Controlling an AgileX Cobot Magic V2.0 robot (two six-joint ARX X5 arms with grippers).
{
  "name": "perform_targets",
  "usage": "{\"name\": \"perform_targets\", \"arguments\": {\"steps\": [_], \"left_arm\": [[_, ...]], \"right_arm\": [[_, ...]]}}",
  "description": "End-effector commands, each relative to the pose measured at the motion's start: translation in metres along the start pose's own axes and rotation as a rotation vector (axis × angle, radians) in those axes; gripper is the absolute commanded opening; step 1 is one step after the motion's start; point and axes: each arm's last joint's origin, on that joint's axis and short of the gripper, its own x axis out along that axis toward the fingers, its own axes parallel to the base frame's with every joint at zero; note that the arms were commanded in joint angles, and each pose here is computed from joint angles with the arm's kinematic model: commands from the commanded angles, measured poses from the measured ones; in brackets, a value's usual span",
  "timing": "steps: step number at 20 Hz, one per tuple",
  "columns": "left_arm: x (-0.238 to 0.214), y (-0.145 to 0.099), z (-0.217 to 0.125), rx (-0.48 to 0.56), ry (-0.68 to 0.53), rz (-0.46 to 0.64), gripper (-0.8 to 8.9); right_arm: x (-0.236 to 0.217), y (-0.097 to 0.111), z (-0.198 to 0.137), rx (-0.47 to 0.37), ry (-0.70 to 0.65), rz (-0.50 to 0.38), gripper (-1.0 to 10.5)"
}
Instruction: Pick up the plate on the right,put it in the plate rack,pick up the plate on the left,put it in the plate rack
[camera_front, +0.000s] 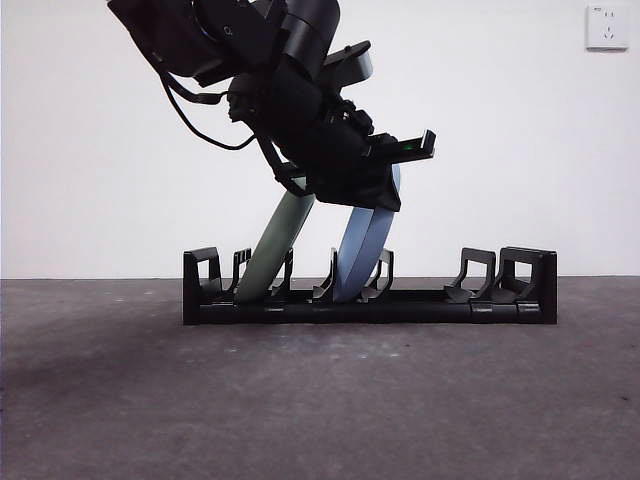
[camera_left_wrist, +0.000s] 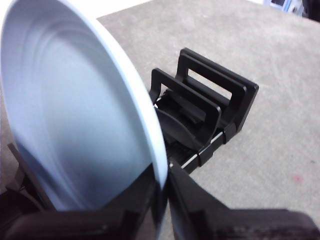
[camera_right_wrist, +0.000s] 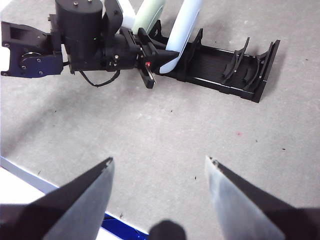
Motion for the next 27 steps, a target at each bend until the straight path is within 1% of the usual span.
{"name": "perform_targets", "arguments": {"steps": [1,3,4,5,6,11,16,20,22,25,27], "left_arm": [[0.001,0.002,-0.007,0.013,0.049,0.018,0.01],[0.001,-0.001,-0.007,0.015,0.046,0.004,0.14],[0.001,-0.003,-0.006,0.017,0.041,0.0,0.7],[0.001,-0.004,-0.005,0.018,0.035,-0.003,1.48],[0.001,-0.006,-0.005,0.019,0.035,-0.006,1.91],[-0.001,-0.01,-0.004,0.008,0.032,-0.051,1.94],[-0.016,-0.013,0.012,0.001,0.01,-0.07,1.94],[-0.049,-0.015,0.036,0.003,0.0,-0.077,1.94],[-0.073,-0.018,0.05,0.007,0.005,-0.087,1.94],[-0.122,-0.023,0.068,0.015,0.04,-0.113,1.93],[-0.159,-0.025,0.076,0.019,0.069,-0.159,1.92]], "right_arm": [[0.002,0.0,-0.003,-0.007,0.032,0.004,3.1],[0.004,-0.001,-0.004,-0.006,0.038,0.004,3.1],[0.005,-0.001,-0.004,-0.005,0.043,0.004,3.1],[0.007,-0.001,-0.005,-0.003,0.049,0.005,3.1],[0.009,-0.001,-0.006,-0.002,0.056,0.005,3.1],[0.022,-0.004,-0.012,0.002,0.111,0.005,3.1],[0.023,-0.004,-0.01,-0.004,0.092,0.005,3.1],[0.023,-0.004,-0.009,-0.005,0.086,0.005,3.1],[0.023,-0.004,-0.008,-0.007,0.077,0.005,3.1],[0.024,-0.004,-0.007,-0.017,0.072,0.005,3.1],[0.024,-0.004,-0.007,-0.028,0.075,0.008,3.1]]}}
